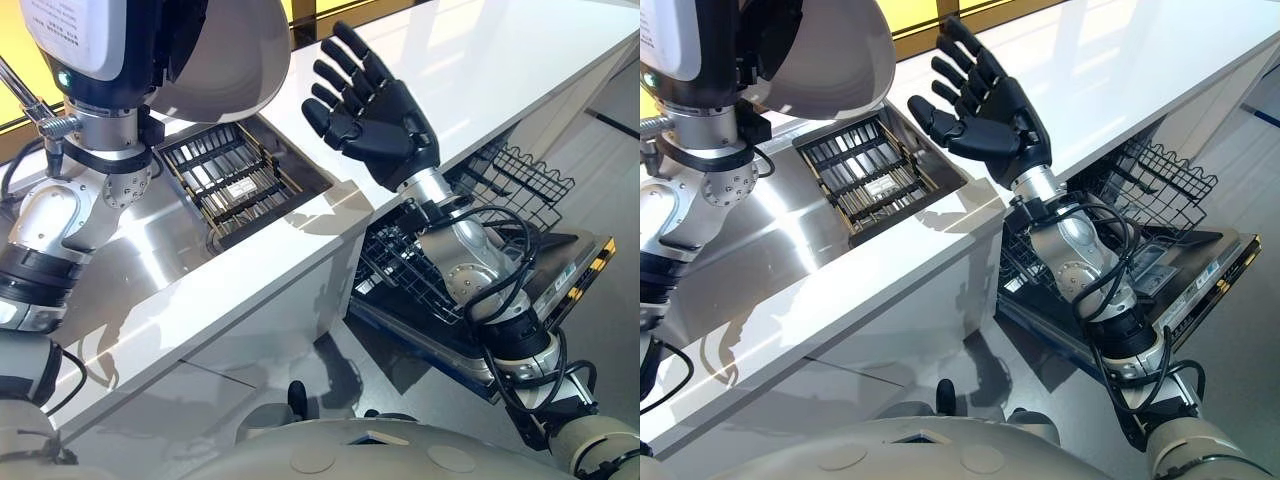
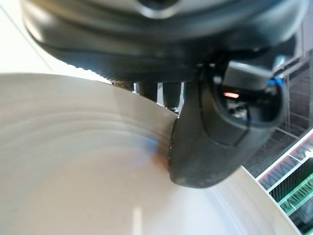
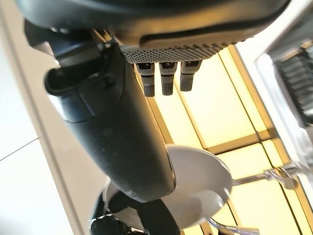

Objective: Pick up plates and place into dishwasher.

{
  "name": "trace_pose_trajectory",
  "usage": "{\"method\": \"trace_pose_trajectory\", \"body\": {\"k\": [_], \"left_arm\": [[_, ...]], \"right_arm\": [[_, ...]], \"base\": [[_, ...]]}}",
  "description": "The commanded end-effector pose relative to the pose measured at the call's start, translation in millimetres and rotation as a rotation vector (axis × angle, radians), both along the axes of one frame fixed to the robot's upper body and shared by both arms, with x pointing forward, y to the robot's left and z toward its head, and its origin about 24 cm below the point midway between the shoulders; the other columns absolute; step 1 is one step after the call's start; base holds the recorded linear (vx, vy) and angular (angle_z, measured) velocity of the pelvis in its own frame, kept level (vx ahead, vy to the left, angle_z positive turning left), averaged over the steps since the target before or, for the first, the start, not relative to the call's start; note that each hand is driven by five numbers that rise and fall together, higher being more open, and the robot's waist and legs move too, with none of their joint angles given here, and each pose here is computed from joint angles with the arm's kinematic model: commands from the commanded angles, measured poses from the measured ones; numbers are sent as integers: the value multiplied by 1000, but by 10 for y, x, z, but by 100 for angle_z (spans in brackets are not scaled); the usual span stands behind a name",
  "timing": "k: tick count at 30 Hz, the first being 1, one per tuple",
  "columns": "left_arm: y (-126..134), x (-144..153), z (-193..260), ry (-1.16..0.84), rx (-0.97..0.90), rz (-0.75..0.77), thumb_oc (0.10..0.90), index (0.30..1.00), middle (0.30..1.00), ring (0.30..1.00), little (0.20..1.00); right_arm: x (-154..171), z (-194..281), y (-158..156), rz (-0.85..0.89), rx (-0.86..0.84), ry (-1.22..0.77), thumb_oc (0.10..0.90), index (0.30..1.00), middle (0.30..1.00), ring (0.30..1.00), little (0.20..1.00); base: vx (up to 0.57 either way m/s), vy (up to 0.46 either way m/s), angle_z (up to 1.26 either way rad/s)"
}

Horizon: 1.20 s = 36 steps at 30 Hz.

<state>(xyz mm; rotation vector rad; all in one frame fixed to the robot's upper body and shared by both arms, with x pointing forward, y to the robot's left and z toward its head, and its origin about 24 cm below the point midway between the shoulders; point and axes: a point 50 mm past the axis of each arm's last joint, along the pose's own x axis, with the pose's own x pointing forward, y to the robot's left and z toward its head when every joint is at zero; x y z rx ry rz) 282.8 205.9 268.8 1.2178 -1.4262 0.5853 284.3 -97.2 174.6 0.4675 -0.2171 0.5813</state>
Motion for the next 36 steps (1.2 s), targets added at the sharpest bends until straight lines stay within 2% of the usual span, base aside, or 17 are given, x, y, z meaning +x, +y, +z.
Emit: {"method": "trace_pose_trajectory", "body": {"k": [1, 13, 24, 25, 26, 35, 36], "left_arm": [[95, 56, 239, -146, -81, 40, 100, 300, 300, 300, 200], [-155, 143, 92, -80, -70, -44, 100, 300, 300, 300, 200], [-480, 67, -169, 1, -62, -229, 100, 300, 300, 300, 200], [-501, 47, -176, 5, -61, -241, 100, 300, 300, 300, 200], [-516, 30, -176, 10, -61, -251, 100, 300, 300, 300, 200], [-441, -27, -224, 29, -108, -269, 100, 300, 300, 300, 200], [-423, -38, -220, 32, -119, -274, 202, 387, 387, 387, 302]], "right_arm": [[-42, 450, 151, 85, 131, -166, 800, 900, 900, 900, 900], [-47, 381, 396, 137, 137, -104, 800, 900, 900, 900, 900], [-2, 323, 414, 34, 140, -85, 800, 900, 900, 900, 900], [-4, 326, 403, 22, 139, -91, 668, 787, 787, 787, 768], [6, 329, 384, 4, 137, -96, 100, 300, 300, 300, 200], [36, 275, 168, -121, 150, -100, 100, 300, 300, 300, 200], [42, 278, 126, -149, 147, -112, 100, 300, 300, 300, 200]], "base": [[0, 0, 0], [0, -2, 0], [0, 0, 0], [0, 0, 0], [12, -19, 4], [19, -3, 6], [27, 6, 9]]}}
